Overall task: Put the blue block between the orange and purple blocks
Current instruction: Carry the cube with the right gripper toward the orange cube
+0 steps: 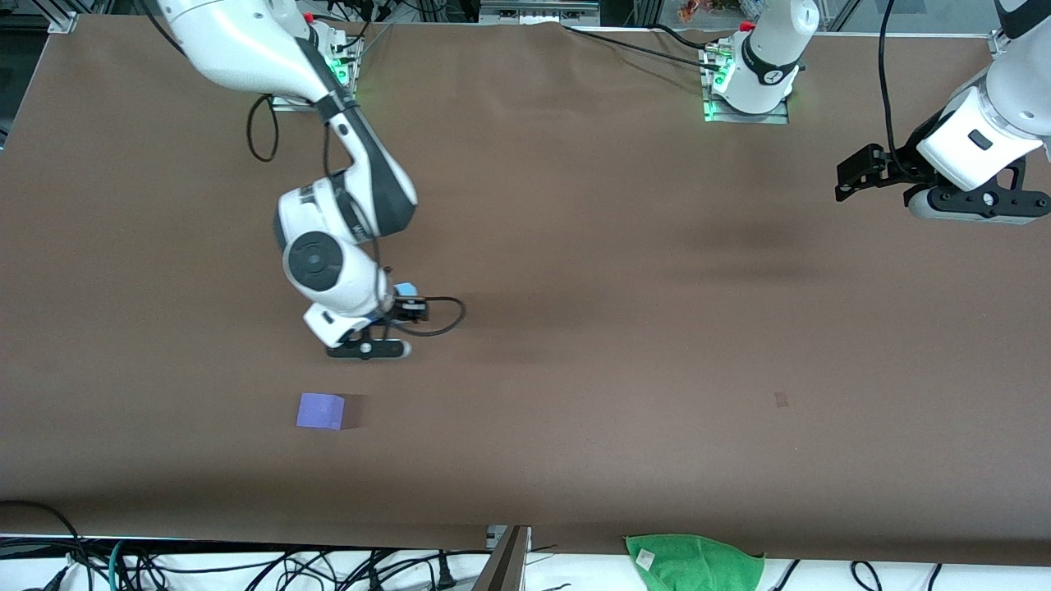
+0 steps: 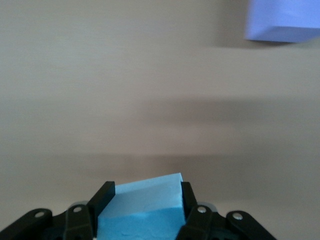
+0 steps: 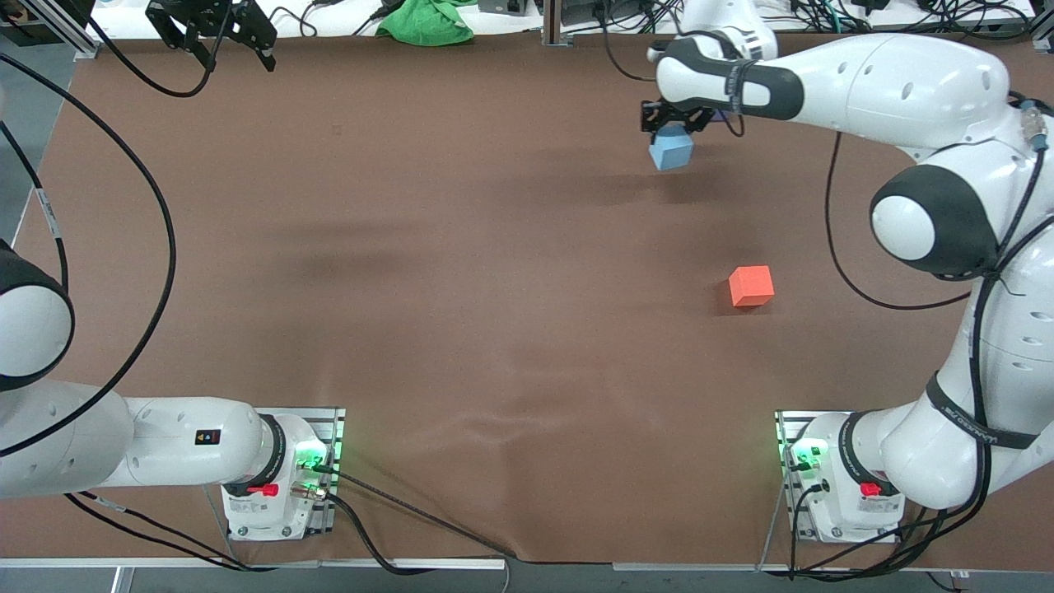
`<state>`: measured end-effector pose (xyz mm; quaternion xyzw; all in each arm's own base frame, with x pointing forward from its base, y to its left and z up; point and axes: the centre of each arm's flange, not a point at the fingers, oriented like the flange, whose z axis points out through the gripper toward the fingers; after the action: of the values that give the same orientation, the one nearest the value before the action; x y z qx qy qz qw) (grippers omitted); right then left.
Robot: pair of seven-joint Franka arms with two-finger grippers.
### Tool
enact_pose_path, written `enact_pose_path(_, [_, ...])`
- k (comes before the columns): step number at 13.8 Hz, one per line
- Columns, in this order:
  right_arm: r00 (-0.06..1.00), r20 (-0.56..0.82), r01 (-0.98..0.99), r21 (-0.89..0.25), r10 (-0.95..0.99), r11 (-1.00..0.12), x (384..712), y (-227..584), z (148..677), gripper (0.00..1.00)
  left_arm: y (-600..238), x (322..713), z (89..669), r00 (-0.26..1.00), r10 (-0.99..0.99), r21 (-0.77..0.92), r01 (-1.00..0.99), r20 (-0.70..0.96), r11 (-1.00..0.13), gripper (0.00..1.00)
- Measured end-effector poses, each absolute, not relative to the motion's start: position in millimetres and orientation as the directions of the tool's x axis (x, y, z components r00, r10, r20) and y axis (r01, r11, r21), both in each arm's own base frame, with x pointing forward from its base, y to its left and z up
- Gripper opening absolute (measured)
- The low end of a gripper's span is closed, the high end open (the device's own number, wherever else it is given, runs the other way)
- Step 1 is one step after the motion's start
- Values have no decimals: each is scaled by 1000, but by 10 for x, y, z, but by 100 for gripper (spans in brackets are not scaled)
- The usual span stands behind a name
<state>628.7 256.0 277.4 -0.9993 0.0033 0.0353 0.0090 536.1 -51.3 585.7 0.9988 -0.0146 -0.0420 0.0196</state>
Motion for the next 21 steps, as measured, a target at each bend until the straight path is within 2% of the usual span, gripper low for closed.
enact_pose_path(6, [997, 13, -73, 11, -73, -997, 6113, 1533, 2391, 59, -513, 5360, 5857, 996, -31, 40, -28, -84, -999, 100])
enact_pose_path(12, [987, -34, -156, -35, -155, -987, 5934, 1442, 2162, 59, -513, 5360, 5857, 996, -31, 40, -28, -84, -999, 100])
enact_pose_path(16, [986, -1, -165, -33, -166, -986, 5748, 1362, 1930, 59, -513, 5360, 5858, 996, -31, 40, -28, -84, -999, 100])
enact_pose_path(20, [986, 4, -165, -35, -165, -986, 5746, 1365, 1946, 59, -513, 5360, 5858, 996, -31, 40, -28, -84, -999, 100])
enact_pose_path(21, [986, 6, -164, -36, -165, -986, 5749, 1366, 1950, 66, -513, 5360, 5858, 996, -31, 40, -28, -84, -999, 100])
